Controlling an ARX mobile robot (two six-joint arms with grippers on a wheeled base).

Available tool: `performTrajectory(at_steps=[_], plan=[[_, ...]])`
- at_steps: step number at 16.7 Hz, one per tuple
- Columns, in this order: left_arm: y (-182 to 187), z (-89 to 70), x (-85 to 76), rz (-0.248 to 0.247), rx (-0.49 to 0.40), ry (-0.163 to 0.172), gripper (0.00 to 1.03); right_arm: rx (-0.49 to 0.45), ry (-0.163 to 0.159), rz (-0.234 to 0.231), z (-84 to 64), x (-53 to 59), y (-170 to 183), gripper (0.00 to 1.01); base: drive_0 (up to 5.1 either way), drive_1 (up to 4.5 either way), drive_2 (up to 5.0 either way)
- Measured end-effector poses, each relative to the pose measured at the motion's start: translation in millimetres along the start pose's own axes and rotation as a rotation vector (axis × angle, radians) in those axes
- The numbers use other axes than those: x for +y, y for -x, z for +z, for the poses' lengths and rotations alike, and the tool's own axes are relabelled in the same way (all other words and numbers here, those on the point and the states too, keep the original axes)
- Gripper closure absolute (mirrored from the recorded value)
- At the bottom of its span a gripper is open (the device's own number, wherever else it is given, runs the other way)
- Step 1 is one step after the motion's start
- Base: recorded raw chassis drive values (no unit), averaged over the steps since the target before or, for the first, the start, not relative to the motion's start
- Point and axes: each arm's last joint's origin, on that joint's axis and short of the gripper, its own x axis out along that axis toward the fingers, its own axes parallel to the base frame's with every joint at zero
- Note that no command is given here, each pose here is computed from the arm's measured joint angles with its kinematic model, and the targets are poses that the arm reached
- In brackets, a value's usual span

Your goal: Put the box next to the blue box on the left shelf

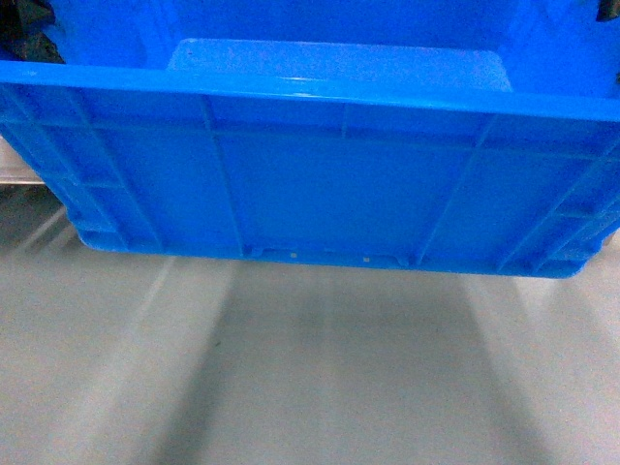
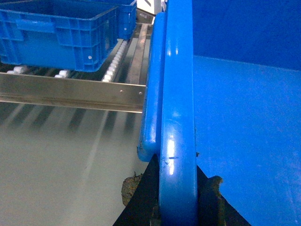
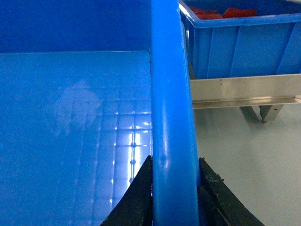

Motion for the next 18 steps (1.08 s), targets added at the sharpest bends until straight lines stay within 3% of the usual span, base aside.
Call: performTrajectory(at_steps=[18], plan=[[0.0,0.0,0.0,0.0,0.0,0.001,0.95,-0.001,0.001,0.0,0.1,0.0,0.0,0.82,0.1,4.38,-4.2]])
